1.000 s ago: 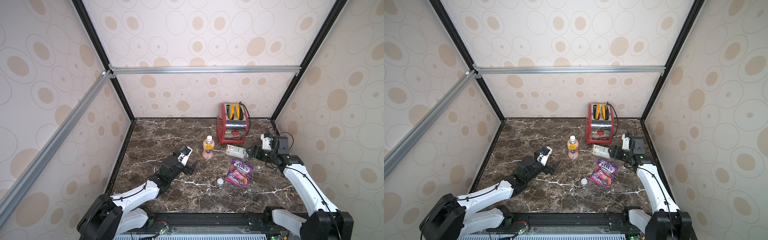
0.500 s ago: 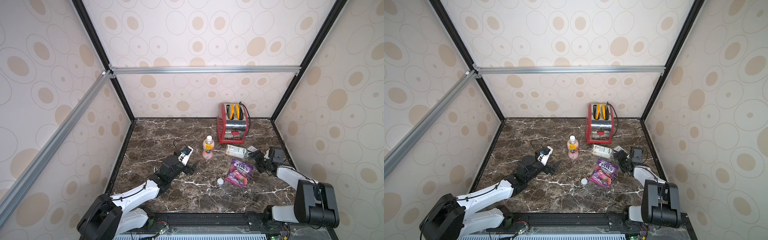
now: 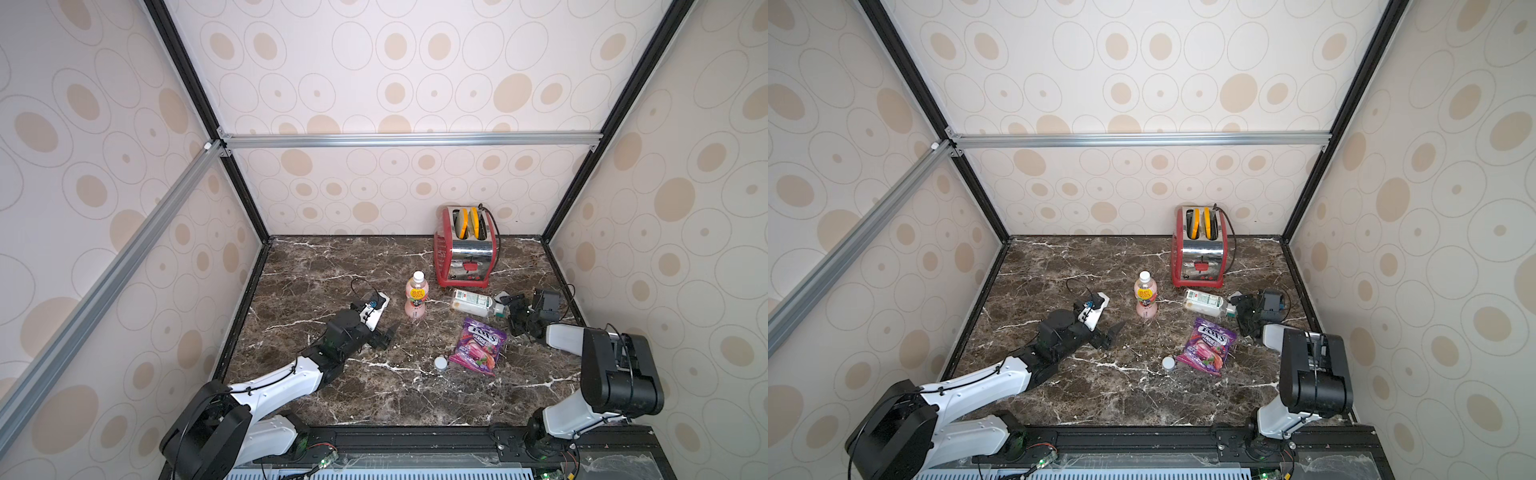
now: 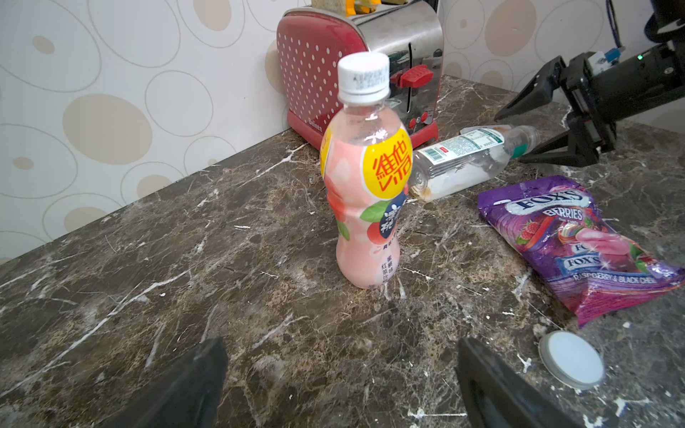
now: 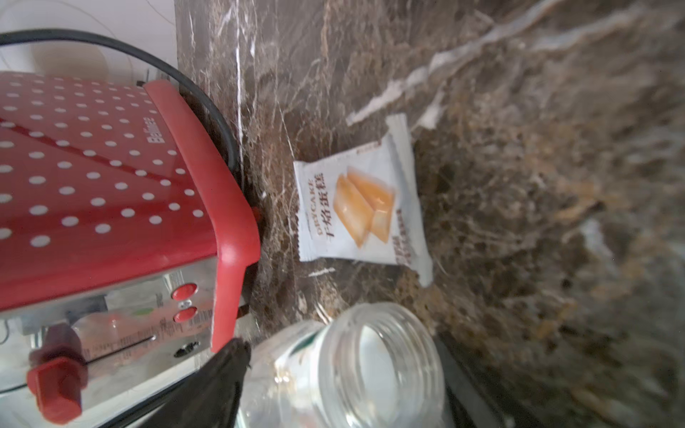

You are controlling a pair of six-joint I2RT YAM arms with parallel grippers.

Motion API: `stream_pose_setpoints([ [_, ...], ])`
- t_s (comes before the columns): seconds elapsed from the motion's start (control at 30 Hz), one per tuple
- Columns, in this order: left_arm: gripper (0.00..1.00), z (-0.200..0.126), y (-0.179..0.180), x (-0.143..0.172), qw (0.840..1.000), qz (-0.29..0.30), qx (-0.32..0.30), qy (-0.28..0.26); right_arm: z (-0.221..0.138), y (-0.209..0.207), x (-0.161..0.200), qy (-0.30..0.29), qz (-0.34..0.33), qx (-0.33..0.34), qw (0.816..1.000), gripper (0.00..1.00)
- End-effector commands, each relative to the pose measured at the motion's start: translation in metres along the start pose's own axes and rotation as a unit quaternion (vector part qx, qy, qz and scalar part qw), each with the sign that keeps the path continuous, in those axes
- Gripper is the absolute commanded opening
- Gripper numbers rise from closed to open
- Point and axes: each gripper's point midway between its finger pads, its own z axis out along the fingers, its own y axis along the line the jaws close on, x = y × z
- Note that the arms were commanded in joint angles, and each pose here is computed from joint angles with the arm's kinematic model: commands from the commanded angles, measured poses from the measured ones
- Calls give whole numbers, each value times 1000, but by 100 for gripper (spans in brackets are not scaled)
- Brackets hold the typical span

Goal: Screw on the bottle caps
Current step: Pick up the plastic bottle at the center of the board.

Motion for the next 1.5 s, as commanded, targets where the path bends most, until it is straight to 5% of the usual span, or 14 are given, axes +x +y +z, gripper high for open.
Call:
stream_pose_setpoints([
  [0.0,99,2,-2,-17,1000,5,5,-15,8,-3,-5,-5,31,11,999,82],
  [0.63,99,0,-2,-18,1000,8,6,-19,1,-8,-16,-25,-1,36,999,41],
  [0.83,99,-3,-5,-23,999,10,16,-33,-28,21,-24,-48,-101,9,994,33],
  [1.0,99,-7,-29,-31,996,40,58,-53,-55,70,-18,-53,-219,-78,971,29],
  [1.17,99,-14,-70,-39,985,74,135,-76,-92,126,30,-49,-401,-167,899,24],
  [1.33,99,-23,-92,-39,974,75,197,-84,-138,151,98,-56,-575,-246,778,22],
  [1.47,99,-28,-111,-40,961,73,251,-90,-164,150,150,-33,-645,-312,696,22],
])
